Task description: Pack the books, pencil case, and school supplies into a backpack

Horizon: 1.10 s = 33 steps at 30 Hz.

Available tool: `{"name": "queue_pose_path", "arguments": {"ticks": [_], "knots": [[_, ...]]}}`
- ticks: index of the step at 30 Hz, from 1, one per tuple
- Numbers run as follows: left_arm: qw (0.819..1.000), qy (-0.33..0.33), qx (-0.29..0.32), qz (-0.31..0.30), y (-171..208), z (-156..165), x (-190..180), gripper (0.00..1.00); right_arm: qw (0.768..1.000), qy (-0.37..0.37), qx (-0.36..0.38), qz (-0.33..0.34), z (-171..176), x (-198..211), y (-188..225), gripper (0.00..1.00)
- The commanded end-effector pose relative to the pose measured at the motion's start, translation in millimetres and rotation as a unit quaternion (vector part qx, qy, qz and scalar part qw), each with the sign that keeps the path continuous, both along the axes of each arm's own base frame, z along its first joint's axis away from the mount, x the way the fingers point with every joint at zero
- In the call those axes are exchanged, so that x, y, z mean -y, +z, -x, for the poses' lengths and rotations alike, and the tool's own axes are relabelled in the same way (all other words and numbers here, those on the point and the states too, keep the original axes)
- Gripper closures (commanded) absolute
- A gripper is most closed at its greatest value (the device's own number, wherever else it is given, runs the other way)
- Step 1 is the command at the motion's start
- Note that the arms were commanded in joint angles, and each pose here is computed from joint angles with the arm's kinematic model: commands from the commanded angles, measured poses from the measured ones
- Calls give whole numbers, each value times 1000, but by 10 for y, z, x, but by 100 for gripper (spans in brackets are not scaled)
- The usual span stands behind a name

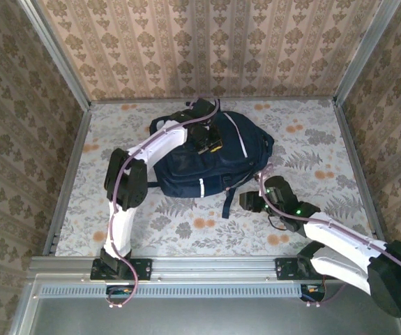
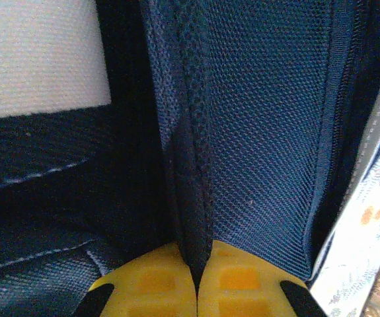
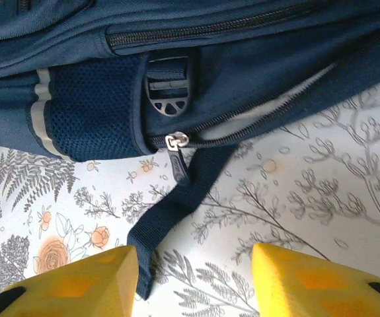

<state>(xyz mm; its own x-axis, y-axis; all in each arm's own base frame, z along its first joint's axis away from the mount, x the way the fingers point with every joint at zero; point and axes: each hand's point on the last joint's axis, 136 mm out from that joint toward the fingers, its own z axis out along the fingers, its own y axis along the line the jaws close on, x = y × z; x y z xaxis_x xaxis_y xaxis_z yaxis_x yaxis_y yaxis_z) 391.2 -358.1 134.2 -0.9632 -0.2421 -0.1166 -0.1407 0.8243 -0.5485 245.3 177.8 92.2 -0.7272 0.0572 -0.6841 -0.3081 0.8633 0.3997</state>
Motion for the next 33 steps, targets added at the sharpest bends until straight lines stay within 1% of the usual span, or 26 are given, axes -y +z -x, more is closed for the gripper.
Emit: {"name": "queue_pose_path", "arguments": {"ticks": [1, 4, 7, 14, 17, 18, 19, 23, 26, 28, 31, 33], "knots": [[998, 31, 40, 44, 618, 10, -90, 100, 991, 34, 127, 5, -169, -180, 284, 49], [996, 45, 45, 61, 778, 41, -147, 100, 981, 52, 183, 31, -207, -253, 345, 46], [994, 58, 55, 71, 929, 58, -208, 100, 974, 51, 212, 56, -264, -256, 329, 46], [989, 98, 53, 100, 1019, 3, -318, 100, 972, 49, 207, 99, -359, -386, 88, 51], [986, 108, 50, 113, 1046, -42, -322, 100, 974, 33, 196, 109, -442, -406, -47, 51], [986, 111, 49, 116, 1056, -51, -323, 100, 974, 22, 199, 108, -487, -404, -46, 49], [985, 113, 48, 118, 1057, -55, -326, 100, 975, 16, 190, 118, -527, -408, -150, 48], [983, 124, 40, 127, 1035, -61, -334, 100, 973, 4, 191, 126, -709, -516, -197, 47], [982, 125, 30, 135, 990, -53, -306, 100, 969, -37, 194, 150, -868, -460, -248, 53], [983, 123, 27, 135, 965, -43, -294, 100, 964, -60, 203, 161, -937, -397, -224, 62], [984, 122, 22, 129, 905, -24, -313, 100, 960, -69, 217, 162, -984, -343, -155, 75], [984, 125, 20, 126, 863, -24, -351, 100, 958, -81, 219, 169, -993, -257, -122, 78]]}}
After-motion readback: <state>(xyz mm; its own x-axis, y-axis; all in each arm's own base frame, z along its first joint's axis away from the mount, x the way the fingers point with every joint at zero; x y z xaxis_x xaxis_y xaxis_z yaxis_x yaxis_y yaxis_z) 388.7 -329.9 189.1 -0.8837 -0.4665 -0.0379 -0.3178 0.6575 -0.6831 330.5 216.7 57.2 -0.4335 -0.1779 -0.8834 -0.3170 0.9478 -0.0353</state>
